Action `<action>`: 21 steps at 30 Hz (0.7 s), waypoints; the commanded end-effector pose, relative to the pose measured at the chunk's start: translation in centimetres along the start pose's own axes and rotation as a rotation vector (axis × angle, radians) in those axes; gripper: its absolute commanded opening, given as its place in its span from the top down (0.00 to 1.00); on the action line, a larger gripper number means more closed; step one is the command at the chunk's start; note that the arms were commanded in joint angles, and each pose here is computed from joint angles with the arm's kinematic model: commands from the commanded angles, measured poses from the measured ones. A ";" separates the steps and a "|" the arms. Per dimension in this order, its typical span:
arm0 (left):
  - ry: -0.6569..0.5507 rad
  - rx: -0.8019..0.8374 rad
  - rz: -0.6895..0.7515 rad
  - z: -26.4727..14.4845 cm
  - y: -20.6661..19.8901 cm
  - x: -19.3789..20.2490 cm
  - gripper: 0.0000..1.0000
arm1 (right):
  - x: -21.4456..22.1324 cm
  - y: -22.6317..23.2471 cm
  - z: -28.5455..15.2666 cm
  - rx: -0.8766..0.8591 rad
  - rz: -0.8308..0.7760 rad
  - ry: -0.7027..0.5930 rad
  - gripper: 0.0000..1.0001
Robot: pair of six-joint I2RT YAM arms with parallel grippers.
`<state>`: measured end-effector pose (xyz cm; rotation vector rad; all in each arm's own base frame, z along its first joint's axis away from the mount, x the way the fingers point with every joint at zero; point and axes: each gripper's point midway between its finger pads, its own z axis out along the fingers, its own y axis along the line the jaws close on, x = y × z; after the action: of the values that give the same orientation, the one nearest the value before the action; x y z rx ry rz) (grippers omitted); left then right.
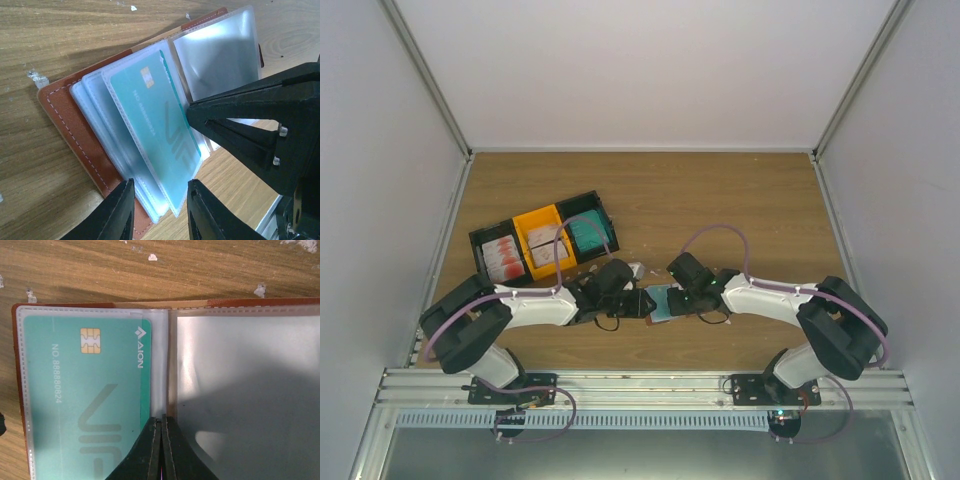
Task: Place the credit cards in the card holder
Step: Turn over the card holder at the center of the board.
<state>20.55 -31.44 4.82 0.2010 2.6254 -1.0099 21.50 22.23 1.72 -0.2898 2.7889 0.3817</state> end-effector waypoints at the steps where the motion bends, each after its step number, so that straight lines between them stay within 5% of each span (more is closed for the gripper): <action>1: -0.034 0.064 0.021 0.3 -1.5 -1.2 0.69 | 2.0 -1.6 1.2 0.048 0.007 0.062 0.97; 21: 0.000 0.124 0.049 1.6 -2.7 -1.6 0.72 | 1.9 -1.5 1.3 0.028 0.016 0.060 0.97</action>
<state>20.73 -33.21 4.42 0.2490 2.6286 -1.0978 21.64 22.40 1.70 -0.2823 2.7829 0.4125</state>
